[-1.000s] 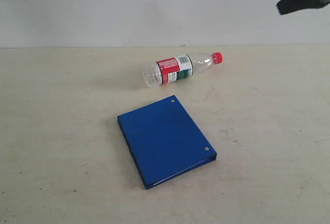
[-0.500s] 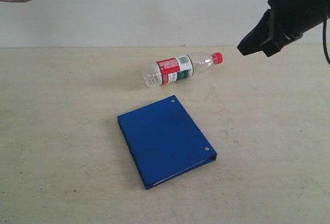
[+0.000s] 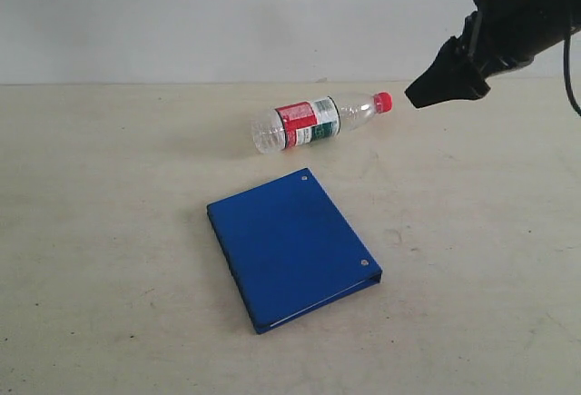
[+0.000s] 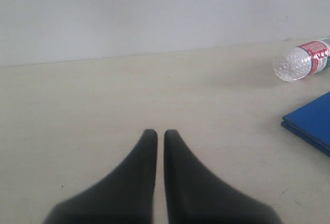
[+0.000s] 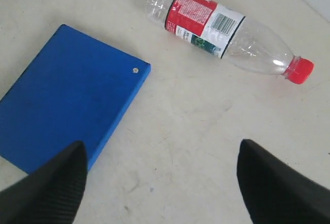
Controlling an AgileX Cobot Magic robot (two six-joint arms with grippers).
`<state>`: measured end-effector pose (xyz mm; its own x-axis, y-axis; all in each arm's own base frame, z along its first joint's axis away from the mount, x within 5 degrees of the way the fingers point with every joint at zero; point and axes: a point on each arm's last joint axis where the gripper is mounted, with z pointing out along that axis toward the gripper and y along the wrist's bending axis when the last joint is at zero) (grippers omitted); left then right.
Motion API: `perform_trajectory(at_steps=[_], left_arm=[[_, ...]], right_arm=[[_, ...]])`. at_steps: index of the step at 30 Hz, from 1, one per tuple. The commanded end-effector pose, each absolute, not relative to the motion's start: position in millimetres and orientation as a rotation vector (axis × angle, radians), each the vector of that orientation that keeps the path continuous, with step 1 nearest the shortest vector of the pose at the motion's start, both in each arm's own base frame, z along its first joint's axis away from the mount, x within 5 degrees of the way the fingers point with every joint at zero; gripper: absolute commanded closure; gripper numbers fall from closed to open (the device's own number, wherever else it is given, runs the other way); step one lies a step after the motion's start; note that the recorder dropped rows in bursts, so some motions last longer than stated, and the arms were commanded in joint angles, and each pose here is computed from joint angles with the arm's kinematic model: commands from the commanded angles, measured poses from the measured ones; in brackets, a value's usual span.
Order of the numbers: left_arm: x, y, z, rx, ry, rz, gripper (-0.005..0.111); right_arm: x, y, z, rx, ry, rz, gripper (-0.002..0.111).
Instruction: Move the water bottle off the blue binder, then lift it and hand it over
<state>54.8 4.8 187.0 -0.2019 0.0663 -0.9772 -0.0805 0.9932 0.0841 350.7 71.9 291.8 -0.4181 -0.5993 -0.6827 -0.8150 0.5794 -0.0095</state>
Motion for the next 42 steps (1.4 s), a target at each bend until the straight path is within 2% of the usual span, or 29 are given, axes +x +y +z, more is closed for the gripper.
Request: perform_trajectory(at_steps=[1,5,16,23,30,33,36,38,42], left_arm=[[54.8,4.2,188.8,-0.009,1.754,0.122,0.102],[54.8,4.2,188.8,-0.009,1.754,0.122,0.102],[54.8,4.2,188.8,-0.009,1.754,0.122,0.102],[54.8,4.2,188.8,-0.009,1.754,0.122,0.102],[54.8,4.2,188.8,-0.009,1.754,0.122,0.102],[54.8,4.2,188.8,-0.009,1.754,0.122,0.102],[54.8,4.2,188.8,-0.009,1.754,0.122,0.102],[54.8,4.2,188.8,-0.009,1.754,0.122,0.102],[54.8,4.2,188.8,-0.009,1.754,0.122,0.102]], right_arm=[[354.8,75.2,291.8,-1.088,2.139,0.386,0.038],[366.4,87.1,277.9,-1.153,2.082,0.309,0.038],[416.4,98.4,199.2,-1.258,1.997,-0.028,0.038],[451.5,96.1,181.3,-1.144,1.964,-0.16,0.038],[482.5,105.8,171.0,-1.153,1.943,-0.109,0.038],[495.6,105.9,173.8,-0.803,2.029,0.012,0.039],[504.0,107.5,189.1,-0.492,2.051,0.171,0.044],[508.1,111.6,200.0,-0.394,2.031,0.251,0.051],[517.9,126.0,200.1,-0.335,2.012,0.352,0.078]])
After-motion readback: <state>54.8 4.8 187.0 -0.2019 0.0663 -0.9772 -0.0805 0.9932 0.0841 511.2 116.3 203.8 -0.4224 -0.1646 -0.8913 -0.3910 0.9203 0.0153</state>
